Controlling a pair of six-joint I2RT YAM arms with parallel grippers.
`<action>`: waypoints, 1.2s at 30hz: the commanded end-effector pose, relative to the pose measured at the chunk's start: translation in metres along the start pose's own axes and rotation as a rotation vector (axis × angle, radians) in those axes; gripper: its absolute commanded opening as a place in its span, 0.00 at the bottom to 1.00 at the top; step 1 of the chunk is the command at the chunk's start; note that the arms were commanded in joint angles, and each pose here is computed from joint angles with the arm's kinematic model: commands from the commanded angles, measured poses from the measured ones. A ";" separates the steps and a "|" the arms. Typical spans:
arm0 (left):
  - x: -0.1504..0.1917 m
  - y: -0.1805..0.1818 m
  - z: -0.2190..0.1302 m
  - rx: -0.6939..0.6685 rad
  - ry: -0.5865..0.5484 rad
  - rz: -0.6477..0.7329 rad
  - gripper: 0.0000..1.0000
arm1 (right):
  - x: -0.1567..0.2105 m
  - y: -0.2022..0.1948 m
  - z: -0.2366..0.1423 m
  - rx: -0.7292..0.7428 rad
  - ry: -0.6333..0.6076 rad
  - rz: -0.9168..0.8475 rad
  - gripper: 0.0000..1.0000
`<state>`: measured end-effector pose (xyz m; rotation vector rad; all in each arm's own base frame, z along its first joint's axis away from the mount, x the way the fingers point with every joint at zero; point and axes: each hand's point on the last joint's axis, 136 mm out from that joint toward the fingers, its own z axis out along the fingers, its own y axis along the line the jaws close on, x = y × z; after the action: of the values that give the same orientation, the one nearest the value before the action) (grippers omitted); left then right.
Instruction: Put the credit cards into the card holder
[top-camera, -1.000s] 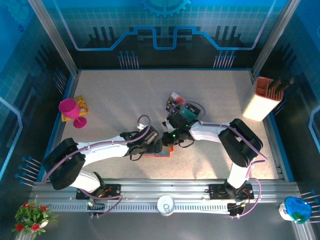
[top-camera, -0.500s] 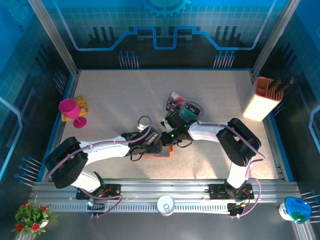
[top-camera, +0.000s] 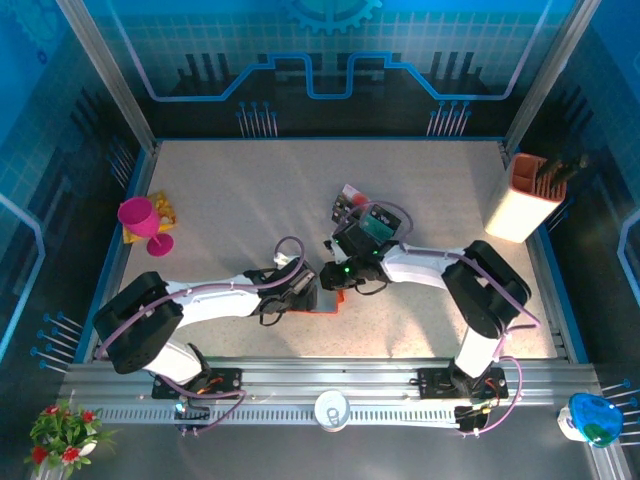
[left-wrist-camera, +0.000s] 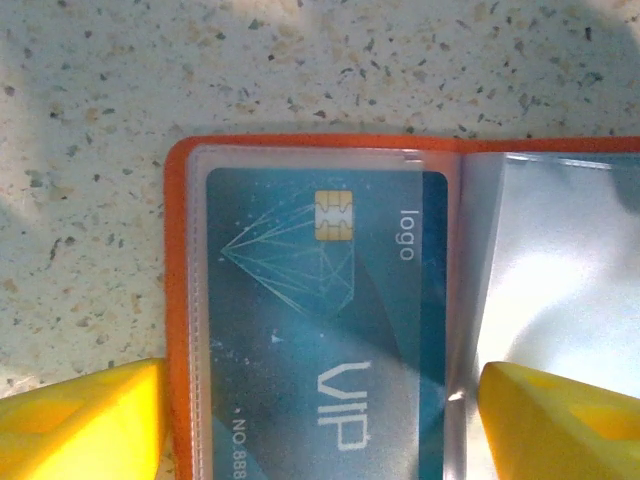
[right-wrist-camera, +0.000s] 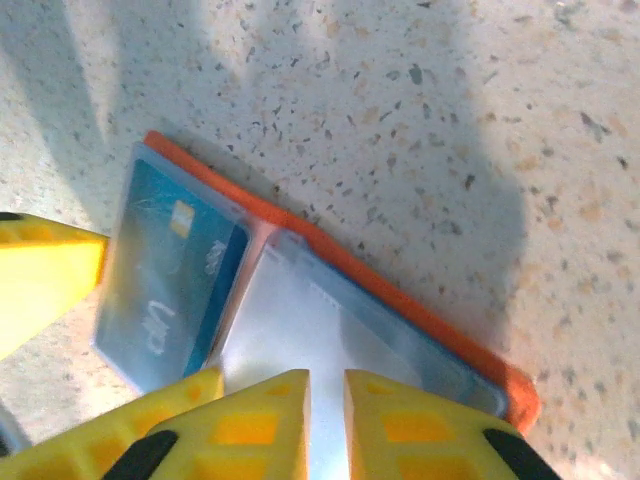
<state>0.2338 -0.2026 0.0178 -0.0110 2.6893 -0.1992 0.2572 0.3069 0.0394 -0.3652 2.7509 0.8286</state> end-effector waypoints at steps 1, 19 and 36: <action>0.007 0.005 0.000 0.000 -0.001 -0.007 0.77 | 0.004 0.000 -0.007 -0.014 -0.042 0.056 0.26; 0.009 0.009 -0.001 0.011 -0.017 -0.026 0.74 | 0.007 0.003 0.010 -0.037 -0.018 0.096 0.39; -0.016 0.010 -0.036 0.052 -0.133 -0.083 0.99 | -0.011 0.049 -0.017 -0.159 -0.040 0.051 0.42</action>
<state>0.2289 -0.1917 0.0379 -0.0712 2.6138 -0.2672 0.2575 0.3223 0.0536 -0.2503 2.7151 0.9753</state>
